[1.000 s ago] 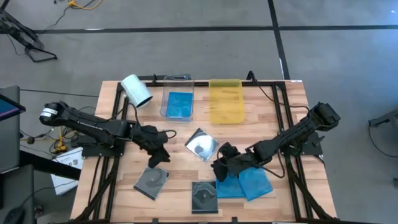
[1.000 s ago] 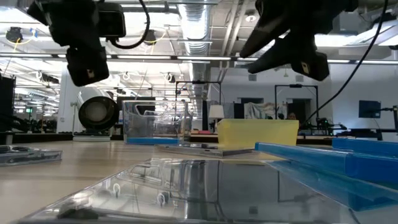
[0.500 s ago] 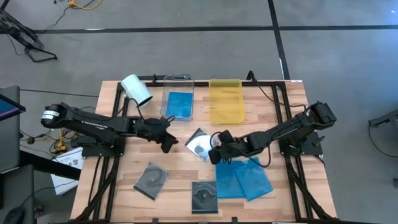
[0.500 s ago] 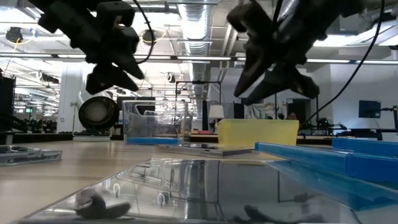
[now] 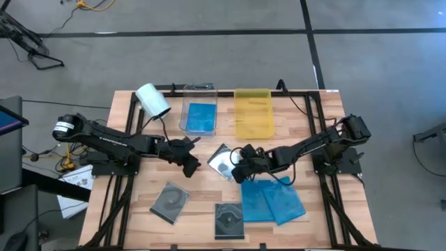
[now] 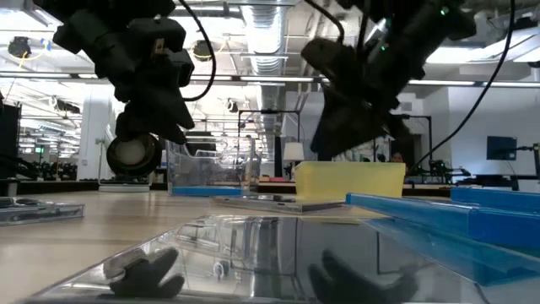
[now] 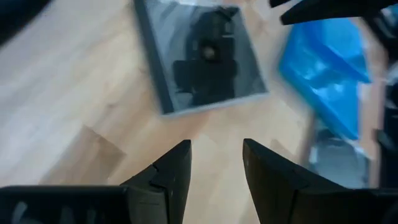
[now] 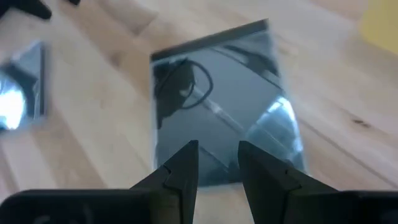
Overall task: Pick & place jewel cases by type
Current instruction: Put the top right black CD case into the yellow bin
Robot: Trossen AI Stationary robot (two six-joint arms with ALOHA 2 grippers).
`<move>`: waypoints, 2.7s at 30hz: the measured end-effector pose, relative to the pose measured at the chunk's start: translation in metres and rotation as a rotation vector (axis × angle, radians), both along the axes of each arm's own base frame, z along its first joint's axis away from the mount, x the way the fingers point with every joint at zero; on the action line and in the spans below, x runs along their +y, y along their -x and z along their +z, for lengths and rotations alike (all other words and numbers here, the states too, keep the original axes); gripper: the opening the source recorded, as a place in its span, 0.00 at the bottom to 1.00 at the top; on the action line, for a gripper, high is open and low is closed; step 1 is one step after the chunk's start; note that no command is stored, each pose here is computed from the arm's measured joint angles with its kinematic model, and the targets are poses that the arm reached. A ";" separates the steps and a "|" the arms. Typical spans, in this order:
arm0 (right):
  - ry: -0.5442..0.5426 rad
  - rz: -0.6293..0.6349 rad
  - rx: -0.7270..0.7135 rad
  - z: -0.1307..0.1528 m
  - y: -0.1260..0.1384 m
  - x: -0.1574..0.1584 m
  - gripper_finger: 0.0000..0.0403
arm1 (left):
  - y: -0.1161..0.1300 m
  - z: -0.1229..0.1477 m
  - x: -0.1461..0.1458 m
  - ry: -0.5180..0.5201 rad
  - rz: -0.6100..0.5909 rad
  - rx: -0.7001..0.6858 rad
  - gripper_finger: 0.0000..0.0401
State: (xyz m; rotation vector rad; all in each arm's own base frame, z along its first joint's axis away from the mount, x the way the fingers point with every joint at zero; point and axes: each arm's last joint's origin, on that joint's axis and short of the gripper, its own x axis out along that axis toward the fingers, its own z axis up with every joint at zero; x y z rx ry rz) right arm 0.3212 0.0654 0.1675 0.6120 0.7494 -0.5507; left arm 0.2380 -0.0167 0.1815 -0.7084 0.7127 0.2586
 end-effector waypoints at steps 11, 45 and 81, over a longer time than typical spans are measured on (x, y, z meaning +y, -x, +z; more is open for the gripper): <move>-0.024 -0.152 0.147 -0.012 0.011 -0.014 0.27 | 0.001 -0.010 -0.004 -0.063 0.009 0.079 0.34; -0.093 -0.206 0.280 -0.041 0.008 -0.022 0.27 | 0.010 -0.019 -0.003 -0.131 0.078 0.196 0.34; -0.086 -0.128 0.225 -0.038 -0.001 -0.026 0.27 | -0.024 -0.056 0.013 -0.230 0.247 0.130 0.34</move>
